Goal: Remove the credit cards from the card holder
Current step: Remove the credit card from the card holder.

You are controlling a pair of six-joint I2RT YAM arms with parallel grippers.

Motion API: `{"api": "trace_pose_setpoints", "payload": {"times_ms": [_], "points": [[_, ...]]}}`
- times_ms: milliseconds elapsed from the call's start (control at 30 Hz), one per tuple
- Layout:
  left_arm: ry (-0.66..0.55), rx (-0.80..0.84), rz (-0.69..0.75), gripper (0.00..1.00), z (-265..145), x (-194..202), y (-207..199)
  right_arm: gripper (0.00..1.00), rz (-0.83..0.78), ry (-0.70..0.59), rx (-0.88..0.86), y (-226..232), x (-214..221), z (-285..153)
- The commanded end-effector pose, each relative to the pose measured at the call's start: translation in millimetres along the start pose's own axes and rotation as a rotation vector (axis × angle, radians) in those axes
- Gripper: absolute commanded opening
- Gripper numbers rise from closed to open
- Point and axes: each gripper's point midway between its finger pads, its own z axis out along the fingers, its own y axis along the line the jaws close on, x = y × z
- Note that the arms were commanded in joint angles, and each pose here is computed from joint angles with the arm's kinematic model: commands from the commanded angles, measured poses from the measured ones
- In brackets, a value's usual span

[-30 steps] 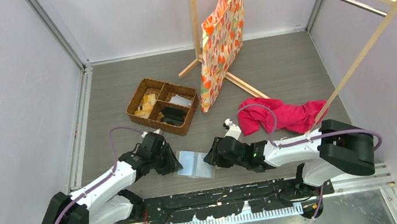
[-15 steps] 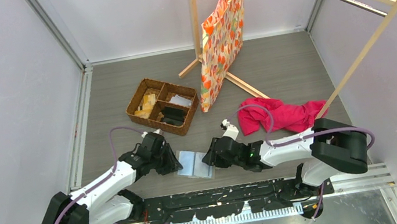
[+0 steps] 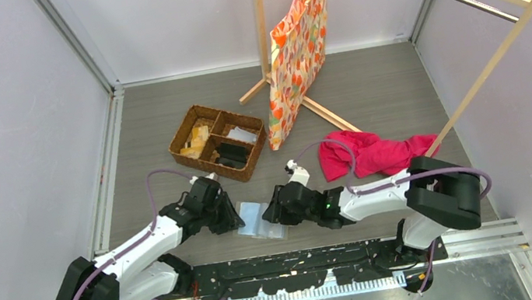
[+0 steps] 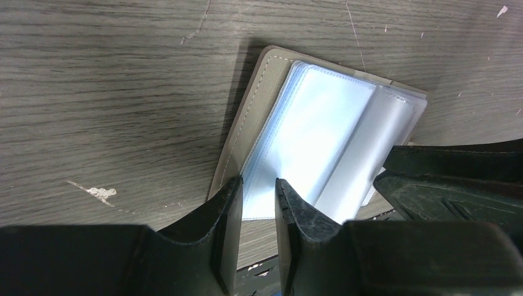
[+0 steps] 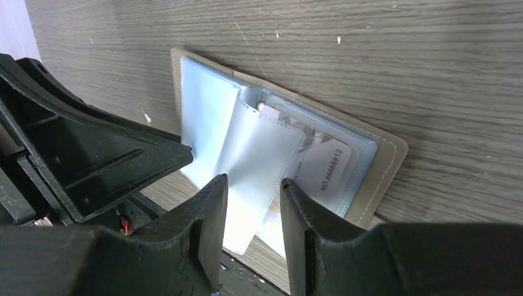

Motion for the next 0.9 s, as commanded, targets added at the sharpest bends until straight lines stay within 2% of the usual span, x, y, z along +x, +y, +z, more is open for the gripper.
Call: {"api": "trace_pose_setpoints", "payload": {"times_ms": [0, 433, 867], "points": [[0.027, -0.041, 0.008, 0.28, 8, 10, 16, 0.42, -0.019, 0.003, -0.062, 26, -1, 4], [-0.043, -0.037, 0.025, 0.28, -22, -4, 7, 0.42, -0.079, 0.038, -0.138, 65, 1, 14], [-0.127, -0.029, 0.029, 0.28, -48, -17, 1, 0.42, -0.090, 0.089, -0.100, 61, 15, 41]]}}
